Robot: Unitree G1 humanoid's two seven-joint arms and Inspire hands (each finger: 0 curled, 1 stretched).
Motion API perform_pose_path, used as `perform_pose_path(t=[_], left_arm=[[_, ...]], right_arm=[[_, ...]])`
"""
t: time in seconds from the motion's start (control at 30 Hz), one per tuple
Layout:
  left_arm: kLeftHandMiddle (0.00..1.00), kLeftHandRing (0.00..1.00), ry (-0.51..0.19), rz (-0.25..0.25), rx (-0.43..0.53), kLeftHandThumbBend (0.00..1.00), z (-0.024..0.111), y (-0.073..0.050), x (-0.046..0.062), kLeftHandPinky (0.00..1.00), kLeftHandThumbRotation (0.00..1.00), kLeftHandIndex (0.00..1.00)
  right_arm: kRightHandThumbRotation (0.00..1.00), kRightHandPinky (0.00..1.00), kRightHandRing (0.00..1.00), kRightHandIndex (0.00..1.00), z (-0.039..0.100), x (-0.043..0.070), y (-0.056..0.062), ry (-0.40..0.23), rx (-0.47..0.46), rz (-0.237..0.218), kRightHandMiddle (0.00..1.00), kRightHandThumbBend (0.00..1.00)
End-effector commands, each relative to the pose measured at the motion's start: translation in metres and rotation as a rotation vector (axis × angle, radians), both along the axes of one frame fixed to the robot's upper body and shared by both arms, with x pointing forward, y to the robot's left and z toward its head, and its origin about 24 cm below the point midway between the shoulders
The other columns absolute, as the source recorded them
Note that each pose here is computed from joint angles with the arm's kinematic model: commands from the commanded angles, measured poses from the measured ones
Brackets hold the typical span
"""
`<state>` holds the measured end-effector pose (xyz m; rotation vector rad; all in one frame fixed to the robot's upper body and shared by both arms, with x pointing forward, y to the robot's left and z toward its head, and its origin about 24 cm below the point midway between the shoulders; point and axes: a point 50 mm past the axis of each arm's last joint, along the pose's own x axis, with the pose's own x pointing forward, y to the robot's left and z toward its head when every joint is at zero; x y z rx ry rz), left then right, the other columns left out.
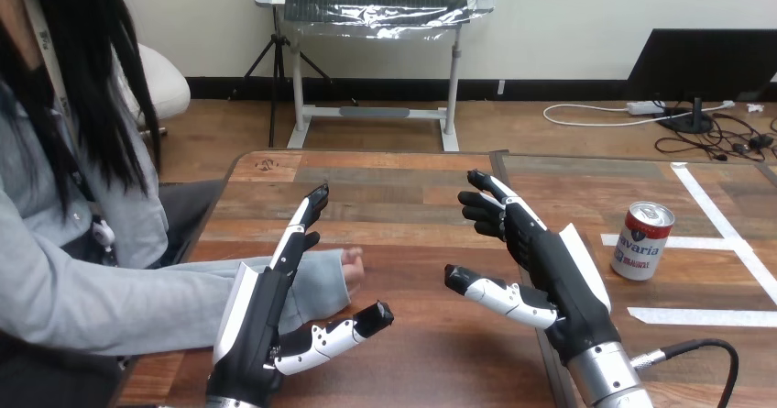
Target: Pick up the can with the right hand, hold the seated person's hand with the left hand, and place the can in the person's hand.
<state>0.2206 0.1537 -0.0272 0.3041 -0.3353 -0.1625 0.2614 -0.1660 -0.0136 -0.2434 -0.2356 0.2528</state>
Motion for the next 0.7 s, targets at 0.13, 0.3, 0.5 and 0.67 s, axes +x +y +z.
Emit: perform_pose_path(t=[0.13, 0.3, 0.5, 0.67], left_arm=[[0.95, 0.96, -0.093, -0.004, -0.023, 1.0, 0.0194, -0.0025, 0.0191, 0.9, 0.55, 0.95], [0.95, 0.96, -0.092, -0.003, -0.019, 1.0, 0.0192, -0.0024, 0.019, 0.9, 0.54, 0.95], [0.95, 0.96, -0.091, -0.001, -0.016, 1.0, 0.019, -0.0023, 0.019, 0.9, 0.55, 0.95], [0.95, 0.96, -0.091, -0.004, -0.012, 1.0, 0.0189, -0.0021, 0.0188, 0.9, 0.55, 0.95]], right_arm=[[0.53, 0.86, 0.85, 0.91, 0.0246, 0.0168, 0.0036, -0.121, 0.016, 0.01, 0.86, 1.0], [0.53, 0.85, 0.85, 0.91, 0.0242, 0.0166, 0.0036, -0.118, 0.019, 0.009, 0.87, 1.0], [0.53, 0.85, 0.85, 0.91, 0.0243, 0.0162, 0.0035, -0.121, 0.014, 0.009, 0.86, 1.0], [0.53, 0.85, 0.85, 0.91, 0.0245, 0.0161, 0.0034, -0.124, 0.015, 0.01, 0.86, 1.0]])
